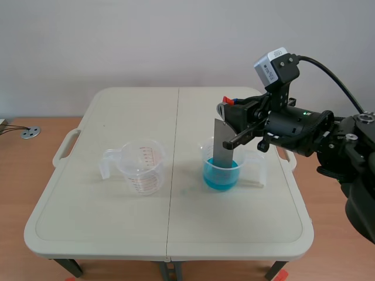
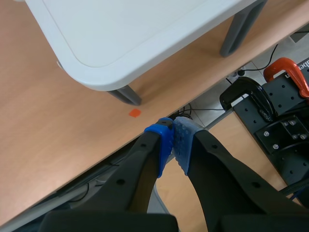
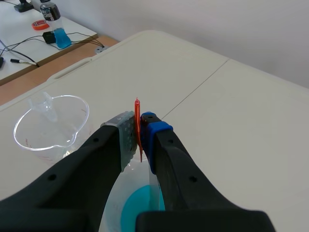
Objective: Hold the metal plate by the orange handle, dip it into the blue solution, take it out and point at it, then put the plate back in the beaker on the left.
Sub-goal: 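Lower the plate into the blue solution, then hold the plate still in the solution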
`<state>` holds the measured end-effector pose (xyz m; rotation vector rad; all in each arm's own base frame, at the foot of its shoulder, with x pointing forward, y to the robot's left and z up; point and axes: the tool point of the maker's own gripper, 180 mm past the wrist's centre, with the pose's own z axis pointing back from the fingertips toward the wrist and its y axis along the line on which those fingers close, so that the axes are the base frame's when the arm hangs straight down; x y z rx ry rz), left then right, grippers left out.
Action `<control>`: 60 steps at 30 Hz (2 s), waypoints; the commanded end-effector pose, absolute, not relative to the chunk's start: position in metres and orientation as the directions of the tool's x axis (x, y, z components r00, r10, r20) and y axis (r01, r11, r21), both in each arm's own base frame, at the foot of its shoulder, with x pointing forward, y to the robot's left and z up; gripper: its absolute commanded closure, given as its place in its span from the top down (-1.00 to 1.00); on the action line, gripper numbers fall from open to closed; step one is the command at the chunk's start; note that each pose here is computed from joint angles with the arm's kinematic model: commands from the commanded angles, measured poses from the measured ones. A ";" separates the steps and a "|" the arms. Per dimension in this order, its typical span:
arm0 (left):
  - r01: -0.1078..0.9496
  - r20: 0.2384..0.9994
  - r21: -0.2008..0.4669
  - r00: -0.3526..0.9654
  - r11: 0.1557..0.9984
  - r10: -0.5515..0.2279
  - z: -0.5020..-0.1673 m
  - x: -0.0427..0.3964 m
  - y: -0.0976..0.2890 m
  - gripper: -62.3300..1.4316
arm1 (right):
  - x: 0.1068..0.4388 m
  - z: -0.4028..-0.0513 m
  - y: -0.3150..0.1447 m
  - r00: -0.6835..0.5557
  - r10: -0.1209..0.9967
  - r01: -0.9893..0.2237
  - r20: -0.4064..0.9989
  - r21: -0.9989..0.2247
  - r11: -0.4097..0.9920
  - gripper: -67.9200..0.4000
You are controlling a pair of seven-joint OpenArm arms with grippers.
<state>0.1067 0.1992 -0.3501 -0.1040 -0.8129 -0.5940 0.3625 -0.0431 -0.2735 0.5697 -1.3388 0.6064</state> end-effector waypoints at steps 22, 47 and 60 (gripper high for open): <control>0.534 0.725 0.131 0.523 0.835 -0.448 -0.346 0.111 0.197 -0.92 | 0.362 -0.280 -0.045 0.126 0.136 -0.704 0.983 -0.008 0.711 -0.95; 0.534 0.725 0.131 0.523 0.835 -0.448 -0.346 0.111 0.197 -0.92 | 0.362 -0.282 -0.045 0.125 0.147 -0.705 0.981 -0.016 0.709 -0.95; 0.536 0.725 0.128 0.523 0.834 -0.448 -0.346 0.111 0.196 -0.92 | 0.362 -0.282 -0.045 0.126 0.147 -0.705 0.981 -0.016 0.709 -0.95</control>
